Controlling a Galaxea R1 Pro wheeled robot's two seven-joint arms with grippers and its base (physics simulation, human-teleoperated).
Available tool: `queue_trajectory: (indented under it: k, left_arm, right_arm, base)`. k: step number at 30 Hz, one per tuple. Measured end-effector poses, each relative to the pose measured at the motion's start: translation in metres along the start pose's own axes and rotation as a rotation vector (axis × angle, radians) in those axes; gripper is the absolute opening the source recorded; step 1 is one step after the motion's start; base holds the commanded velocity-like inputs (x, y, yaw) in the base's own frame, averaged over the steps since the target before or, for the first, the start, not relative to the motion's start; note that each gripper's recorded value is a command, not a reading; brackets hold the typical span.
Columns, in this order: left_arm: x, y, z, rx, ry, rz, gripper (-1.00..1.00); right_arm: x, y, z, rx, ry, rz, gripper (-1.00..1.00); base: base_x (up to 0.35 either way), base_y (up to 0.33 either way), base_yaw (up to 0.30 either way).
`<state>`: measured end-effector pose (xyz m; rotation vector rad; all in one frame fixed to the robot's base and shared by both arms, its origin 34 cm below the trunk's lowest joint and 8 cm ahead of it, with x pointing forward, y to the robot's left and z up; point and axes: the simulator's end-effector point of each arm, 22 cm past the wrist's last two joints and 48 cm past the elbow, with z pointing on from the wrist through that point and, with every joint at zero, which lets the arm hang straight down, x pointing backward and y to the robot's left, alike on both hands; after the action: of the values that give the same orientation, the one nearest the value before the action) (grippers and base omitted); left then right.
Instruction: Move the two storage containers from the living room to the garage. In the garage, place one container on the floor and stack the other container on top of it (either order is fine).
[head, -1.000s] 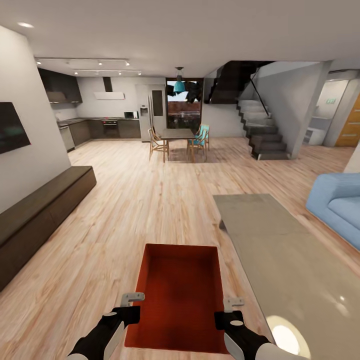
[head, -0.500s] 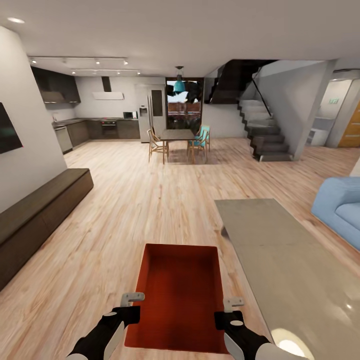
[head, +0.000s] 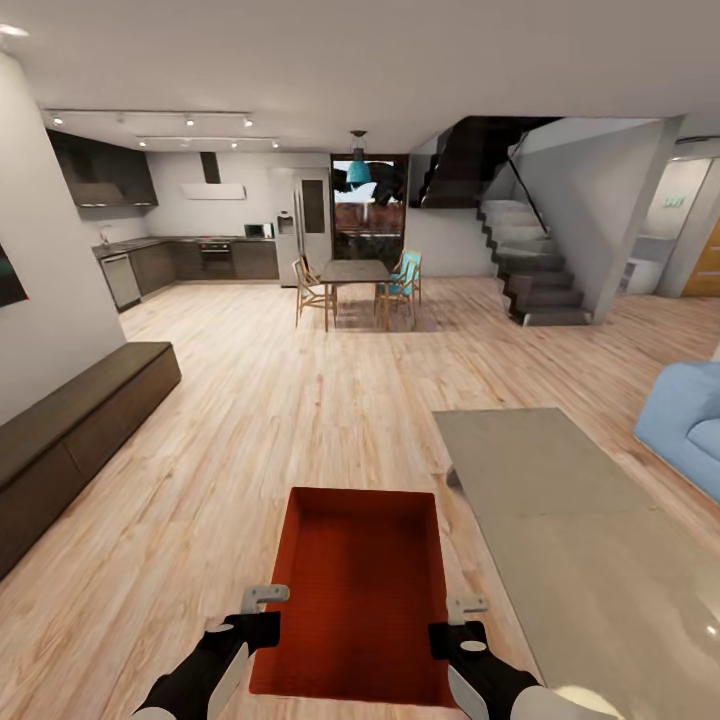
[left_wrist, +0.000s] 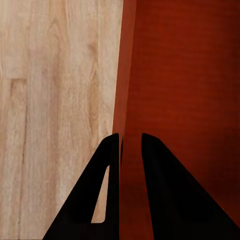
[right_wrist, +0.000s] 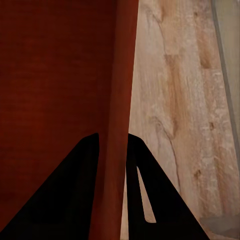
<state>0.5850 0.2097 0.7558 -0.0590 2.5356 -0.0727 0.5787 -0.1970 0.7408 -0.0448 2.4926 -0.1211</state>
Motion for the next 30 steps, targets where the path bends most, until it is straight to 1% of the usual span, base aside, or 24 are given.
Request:
queue_trajectory:
  k: [30]
  left_arm:
    - [0.0001, 0.0002, 0.0000, 0.000, 0.001, 0.000, -1.00]
  right_arm:
    - [0.0000, 0.0002, 0.0000, 0.000, 0.001, 0.000, -1.00]
  base:
    - [0.322, 0.000, 0.000]
